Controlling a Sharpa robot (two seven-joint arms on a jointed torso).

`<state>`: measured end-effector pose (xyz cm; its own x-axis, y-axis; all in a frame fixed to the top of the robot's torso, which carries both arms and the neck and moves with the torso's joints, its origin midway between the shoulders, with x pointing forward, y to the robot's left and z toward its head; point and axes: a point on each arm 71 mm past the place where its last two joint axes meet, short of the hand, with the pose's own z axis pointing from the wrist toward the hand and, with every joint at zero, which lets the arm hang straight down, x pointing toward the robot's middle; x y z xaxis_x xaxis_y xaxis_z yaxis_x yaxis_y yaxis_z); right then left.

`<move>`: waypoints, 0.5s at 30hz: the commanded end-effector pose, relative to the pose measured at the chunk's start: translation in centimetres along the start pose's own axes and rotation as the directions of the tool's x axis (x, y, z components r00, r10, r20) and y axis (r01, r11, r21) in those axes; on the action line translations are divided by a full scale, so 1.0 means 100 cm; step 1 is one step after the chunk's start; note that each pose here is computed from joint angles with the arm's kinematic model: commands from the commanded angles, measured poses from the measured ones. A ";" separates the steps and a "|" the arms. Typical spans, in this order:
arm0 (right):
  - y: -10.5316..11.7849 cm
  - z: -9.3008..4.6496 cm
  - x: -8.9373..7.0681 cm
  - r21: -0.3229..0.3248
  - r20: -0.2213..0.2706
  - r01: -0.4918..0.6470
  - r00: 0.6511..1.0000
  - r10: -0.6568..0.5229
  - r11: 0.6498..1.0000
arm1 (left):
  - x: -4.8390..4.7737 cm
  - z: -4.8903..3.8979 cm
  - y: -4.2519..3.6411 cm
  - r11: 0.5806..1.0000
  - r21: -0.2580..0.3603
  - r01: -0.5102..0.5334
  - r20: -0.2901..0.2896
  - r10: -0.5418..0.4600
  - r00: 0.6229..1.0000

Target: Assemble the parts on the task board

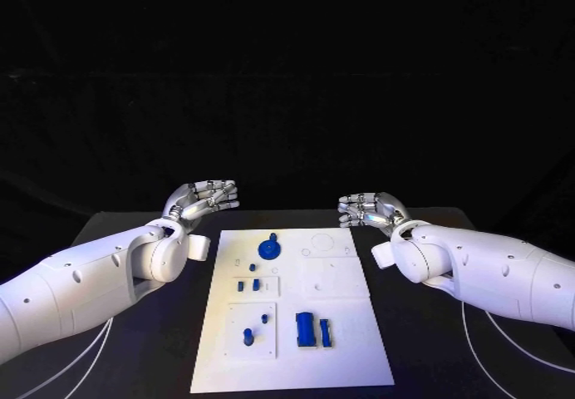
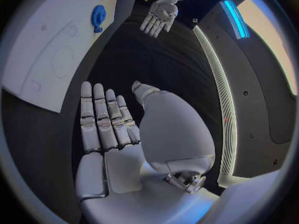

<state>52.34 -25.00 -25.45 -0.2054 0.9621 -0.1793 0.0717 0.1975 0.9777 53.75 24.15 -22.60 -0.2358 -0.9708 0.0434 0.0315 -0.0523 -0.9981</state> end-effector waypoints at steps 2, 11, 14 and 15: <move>0.000 0.002 0.001 -0.003 0.002 -0.006 1.000 0.006 1.000 | 0.0004 0.0012 0.0010 1.000 0.002 -0.001 0.008 0.001 1.000; 0.008 -0.011 0.020 -0.039 0.049 -0.066 0.997 0.068 0.997 | 0.0144 -0.0096 0.0029 1.000 -0.004 -0.006 0.052 0.006 0.999; 0.015 -0.022 0.033 -0.064 0.085 -0.108 0.990 0.113 0.992 | 0.0252 -0.0189 0.0035 1.000 -0.009 -0.010 0.086 0.011 0.996; 0.018 -0.025 0.038 -0.071 0.096 -0.120 0.987 0.127 0.990 | 0.0287 -0.0221 0.0035 1.000 -0.011 -0.012 0.098 0.013 0.995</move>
<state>49.65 -21.33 -24.42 -0.2006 0.9777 -0.0616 0.0618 0.0753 0.9952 51.27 21.69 -22.92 -0.2312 -0.9704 0.0698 0.0086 -0.0737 -0.9972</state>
